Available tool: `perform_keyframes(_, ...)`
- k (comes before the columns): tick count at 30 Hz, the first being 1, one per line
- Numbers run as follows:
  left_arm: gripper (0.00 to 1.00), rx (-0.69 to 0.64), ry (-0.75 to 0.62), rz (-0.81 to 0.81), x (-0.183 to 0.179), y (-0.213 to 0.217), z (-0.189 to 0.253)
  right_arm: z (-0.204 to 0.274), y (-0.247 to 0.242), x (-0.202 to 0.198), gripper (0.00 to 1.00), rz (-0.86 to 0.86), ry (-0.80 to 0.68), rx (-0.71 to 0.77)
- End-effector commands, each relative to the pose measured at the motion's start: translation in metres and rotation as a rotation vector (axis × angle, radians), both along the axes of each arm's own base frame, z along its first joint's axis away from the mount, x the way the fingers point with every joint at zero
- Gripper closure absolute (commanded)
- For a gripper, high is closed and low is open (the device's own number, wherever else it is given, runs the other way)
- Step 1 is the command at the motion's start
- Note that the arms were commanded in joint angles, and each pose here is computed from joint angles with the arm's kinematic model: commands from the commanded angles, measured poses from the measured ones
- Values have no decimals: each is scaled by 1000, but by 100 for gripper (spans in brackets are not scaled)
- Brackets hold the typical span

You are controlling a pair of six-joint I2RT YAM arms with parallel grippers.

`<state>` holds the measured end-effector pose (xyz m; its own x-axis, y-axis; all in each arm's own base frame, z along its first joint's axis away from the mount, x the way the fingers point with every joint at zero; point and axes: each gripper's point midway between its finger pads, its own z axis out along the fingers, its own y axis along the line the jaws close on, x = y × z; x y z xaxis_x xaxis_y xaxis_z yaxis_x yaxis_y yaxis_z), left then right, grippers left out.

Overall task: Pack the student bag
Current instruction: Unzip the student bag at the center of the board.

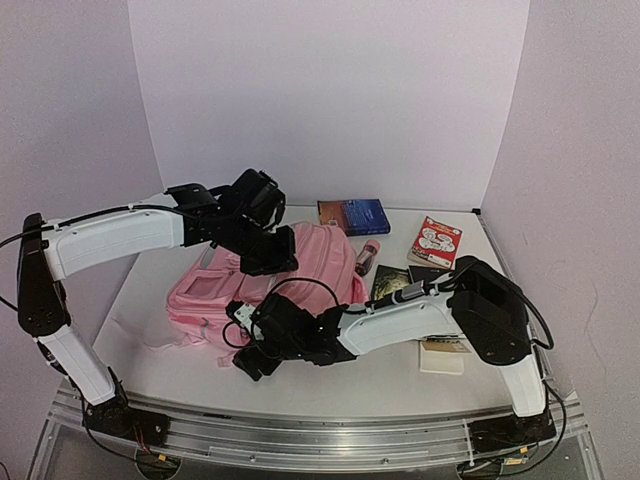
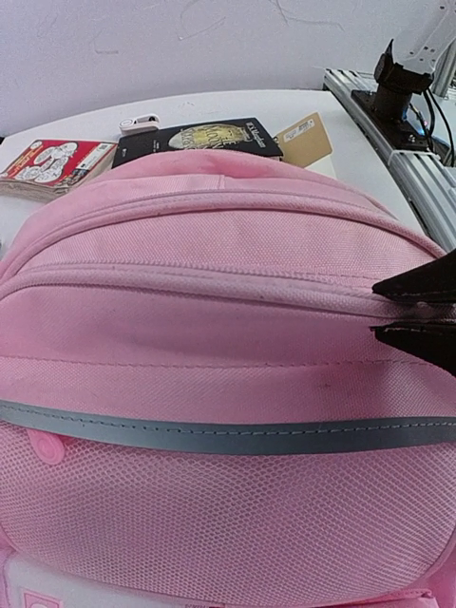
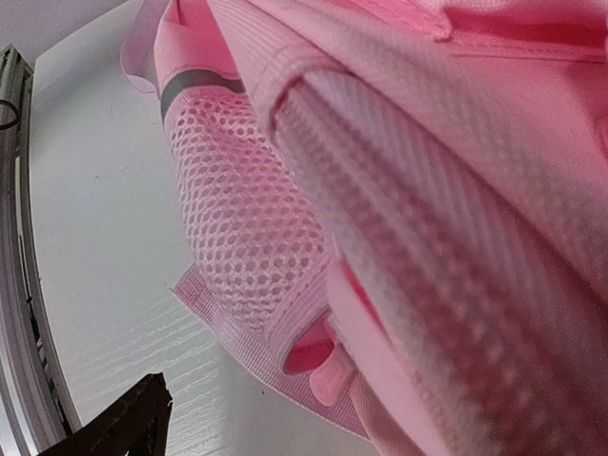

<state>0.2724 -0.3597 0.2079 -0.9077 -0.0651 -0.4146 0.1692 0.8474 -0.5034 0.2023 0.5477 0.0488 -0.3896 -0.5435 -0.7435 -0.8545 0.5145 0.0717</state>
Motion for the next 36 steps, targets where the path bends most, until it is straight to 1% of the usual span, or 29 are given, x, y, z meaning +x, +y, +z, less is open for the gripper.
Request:
perform_keyframes(1, 100, -120, -80, -61, -1, -20, 57, -10, 12, -2, 11, 152, -11, 3)
perform_keyframes(4, 100, -132, -72, -92, -5, -23, 58, -16, 10, -27, 11, 330, -9, 5)
perform_keyframes(7, 100, -122, -55, -115, -9, -24, 55, -5, 8, -36, 10, 405, -15, 25)
perform_keyframes(11, 100, -176, -45, -188, -21, -31, 61, -7, 6, -13, 10, 334, -25, 2)
perform_keyframes(15, 100, -149, -57, -152, -15, -26, 60, -6, 9, -13, 10, 333, -10, 10)
perform_keyframes(19, 100, -169, -75, -145, -14, -25, 65, -1, 9, -9, 10, 309, -14, 14)
perform_keyframes(24, 100, -181, -79, -141, -16, -23, 68, 4, 14, -12, 10, 307, 21, 37)
perform_keyframes(31, 100, -205, -51, -169, -19, -32, 63, 12, 39, -12, 11, 301, 56, 80)
perform_keyframes(36, 100, -202, -59, -178, -16, -37, 68, 22, 61, -4, 11, 298, 41, 114)
